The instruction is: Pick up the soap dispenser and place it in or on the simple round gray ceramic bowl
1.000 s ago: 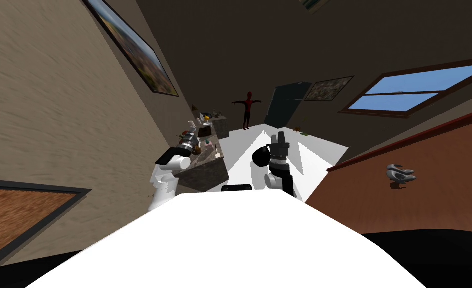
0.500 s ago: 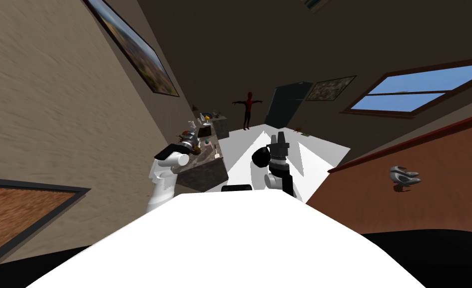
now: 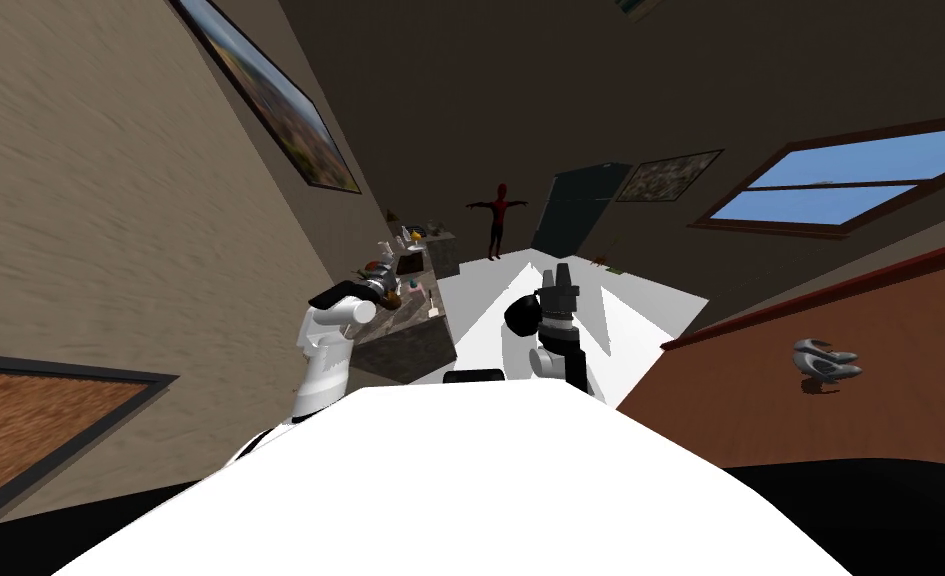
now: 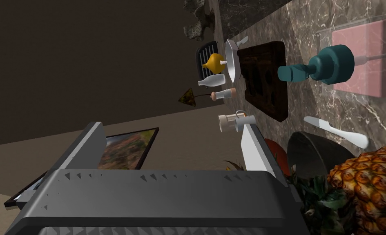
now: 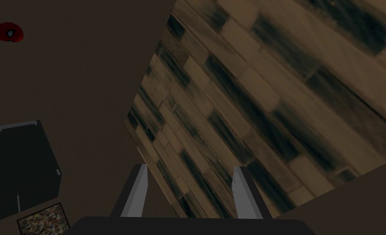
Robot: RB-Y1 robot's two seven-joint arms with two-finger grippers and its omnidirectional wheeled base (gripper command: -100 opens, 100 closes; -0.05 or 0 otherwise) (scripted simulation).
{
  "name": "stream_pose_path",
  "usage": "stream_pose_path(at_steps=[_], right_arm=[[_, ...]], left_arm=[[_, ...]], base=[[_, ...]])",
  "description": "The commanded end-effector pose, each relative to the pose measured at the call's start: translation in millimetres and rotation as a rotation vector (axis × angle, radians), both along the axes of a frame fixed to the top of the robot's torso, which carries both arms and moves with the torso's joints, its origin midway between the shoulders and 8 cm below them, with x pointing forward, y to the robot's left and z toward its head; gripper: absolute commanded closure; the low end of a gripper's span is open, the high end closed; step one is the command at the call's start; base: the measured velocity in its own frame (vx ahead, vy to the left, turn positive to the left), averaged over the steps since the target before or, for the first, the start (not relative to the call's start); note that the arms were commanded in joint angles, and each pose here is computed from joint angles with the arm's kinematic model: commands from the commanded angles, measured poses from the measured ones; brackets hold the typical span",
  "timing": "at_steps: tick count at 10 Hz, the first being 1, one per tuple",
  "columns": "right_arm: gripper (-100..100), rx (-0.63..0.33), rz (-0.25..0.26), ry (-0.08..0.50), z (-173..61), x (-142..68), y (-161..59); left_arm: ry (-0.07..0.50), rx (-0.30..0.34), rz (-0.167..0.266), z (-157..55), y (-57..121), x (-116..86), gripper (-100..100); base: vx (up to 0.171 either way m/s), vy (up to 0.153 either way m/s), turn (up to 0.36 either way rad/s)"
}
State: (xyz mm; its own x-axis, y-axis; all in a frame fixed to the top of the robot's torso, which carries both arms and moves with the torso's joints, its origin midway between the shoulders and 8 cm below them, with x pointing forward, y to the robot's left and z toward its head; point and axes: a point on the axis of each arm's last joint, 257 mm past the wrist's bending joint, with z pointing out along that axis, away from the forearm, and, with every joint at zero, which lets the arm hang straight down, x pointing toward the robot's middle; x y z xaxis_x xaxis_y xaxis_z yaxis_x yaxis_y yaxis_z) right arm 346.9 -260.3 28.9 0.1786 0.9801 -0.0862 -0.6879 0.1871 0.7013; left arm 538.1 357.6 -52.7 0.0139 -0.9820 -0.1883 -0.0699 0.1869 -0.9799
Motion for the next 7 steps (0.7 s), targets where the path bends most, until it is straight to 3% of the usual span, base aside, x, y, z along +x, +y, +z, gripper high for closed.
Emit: stream_pose_path(at_steps=[1,7], right_arm=[[0,0.0,0.0,0.0,0,0,0],[0,0.0,0.0,0.0,0,0,0]], left_arm=[[0.043,-0.001,0.003,-8,2.0,3,-100],[0.166,-0.003,0.011,-23,13.0,13,-100]], base=[[0.02,-0.026,0.037],[0.019,-0.027,0.029]])
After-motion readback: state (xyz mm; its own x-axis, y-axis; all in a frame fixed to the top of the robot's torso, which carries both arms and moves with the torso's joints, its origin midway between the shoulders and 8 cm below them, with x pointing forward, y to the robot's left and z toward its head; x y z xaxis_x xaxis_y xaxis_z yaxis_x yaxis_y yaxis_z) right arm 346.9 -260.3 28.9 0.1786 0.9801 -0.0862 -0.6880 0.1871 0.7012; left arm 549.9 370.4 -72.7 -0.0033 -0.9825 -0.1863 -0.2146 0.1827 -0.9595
